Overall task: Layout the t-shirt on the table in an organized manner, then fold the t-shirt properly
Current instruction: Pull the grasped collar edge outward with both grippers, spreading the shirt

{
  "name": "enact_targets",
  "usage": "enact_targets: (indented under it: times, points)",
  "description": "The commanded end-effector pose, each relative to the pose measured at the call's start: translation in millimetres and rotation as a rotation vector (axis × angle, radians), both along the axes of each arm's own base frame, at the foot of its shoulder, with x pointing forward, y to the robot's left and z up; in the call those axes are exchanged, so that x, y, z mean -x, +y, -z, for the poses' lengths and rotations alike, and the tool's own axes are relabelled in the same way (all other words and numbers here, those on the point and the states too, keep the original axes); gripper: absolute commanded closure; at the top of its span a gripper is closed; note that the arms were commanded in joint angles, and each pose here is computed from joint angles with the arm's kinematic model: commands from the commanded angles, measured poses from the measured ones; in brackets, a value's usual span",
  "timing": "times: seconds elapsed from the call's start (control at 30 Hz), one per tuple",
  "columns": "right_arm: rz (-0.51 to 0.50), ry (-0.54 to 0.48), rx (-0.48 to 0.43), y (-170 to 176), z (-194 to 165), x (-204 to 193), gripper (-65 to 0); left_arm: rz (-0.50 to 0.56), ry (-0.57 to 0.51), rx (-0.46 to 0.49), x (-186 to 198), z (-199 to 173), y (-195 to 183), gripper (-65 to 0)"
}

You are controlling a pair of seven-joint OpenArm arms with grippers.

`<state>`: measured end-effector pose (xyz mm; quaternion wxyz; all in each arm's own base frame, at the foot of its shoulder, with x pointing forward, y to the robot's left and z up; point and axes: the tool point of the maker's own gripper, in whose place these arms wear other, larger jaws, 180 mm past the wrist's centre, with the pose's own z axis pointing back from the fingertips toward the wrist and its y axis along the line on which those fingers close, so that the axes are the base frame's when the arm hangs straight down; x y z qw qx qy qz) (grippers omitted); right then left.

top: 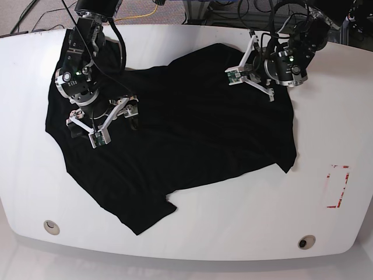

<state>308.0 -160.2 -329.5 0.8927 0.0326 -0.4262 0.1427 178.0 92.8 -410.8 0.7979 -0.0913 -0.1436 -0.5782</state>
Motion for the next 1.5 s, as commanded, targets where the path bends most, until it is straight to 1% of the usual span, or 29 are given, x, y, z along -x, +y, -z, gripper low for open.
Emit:
enact_targets:
  times: [0.0,0.17,0.37,0.5,0.7,0.8,0.93,1.07,1.23,1.3,1.47]
  points:
    - [0.037,-0.054,0.004,-15,-14,-9,-65.0,-0.009,-0.020,-0.023,-1,-6,15,-0.1]
    - [0.109,-0.037,-0.005,-39,-7,-11,-65.0,-0.035,-0.023,-0.049,-3,-7,31,-0.1]
    - [0.189,0.017,-0.003,-71,10,-2,-65.0,-0.047,-0.027,-0.089,-4,-8,49,0.0]
    - [0.231,0.043,-0.013,-86,20,6,-65.0,-0.054,-0.031,-0.100,-5,-9,56,0.0]
    - [0.313,0.066,-0.027,-110,28,17,-65.0,-0.075,-0.045,-0.103,-11,-12,61,0.0]
    - [0.362,0.074,-0.035,-124,31,25,-65.0,-0.083,-0.053,-0.120,-14,-14,69,0.0]
    - [0.391,0.086,-0.049,-133,33,32,-65.0,-0.102,-0.067,-0.129,-19,-17,76,0.0]
    - [0.407,0.120,-0.121,-134,35,42,-65.0,-0.153,-0.099,-0.138,-30,-25,90,0.0]
    - [0.437,0.125,-0.209,-137,31,51,-65.0,-0.213,-0.121,-0.148,-35,-31,106,0.0]
    - [0.450,0.145,-0.245,-139,33,60,-65.0,-0.235,-0.134,-0.150,-39,-34,111,0.0]
    - [0.467,0.153,-0.332,-139,32,73,-65.0,-0.256,-0.149,-0.154,-43,-38,117,0.0]
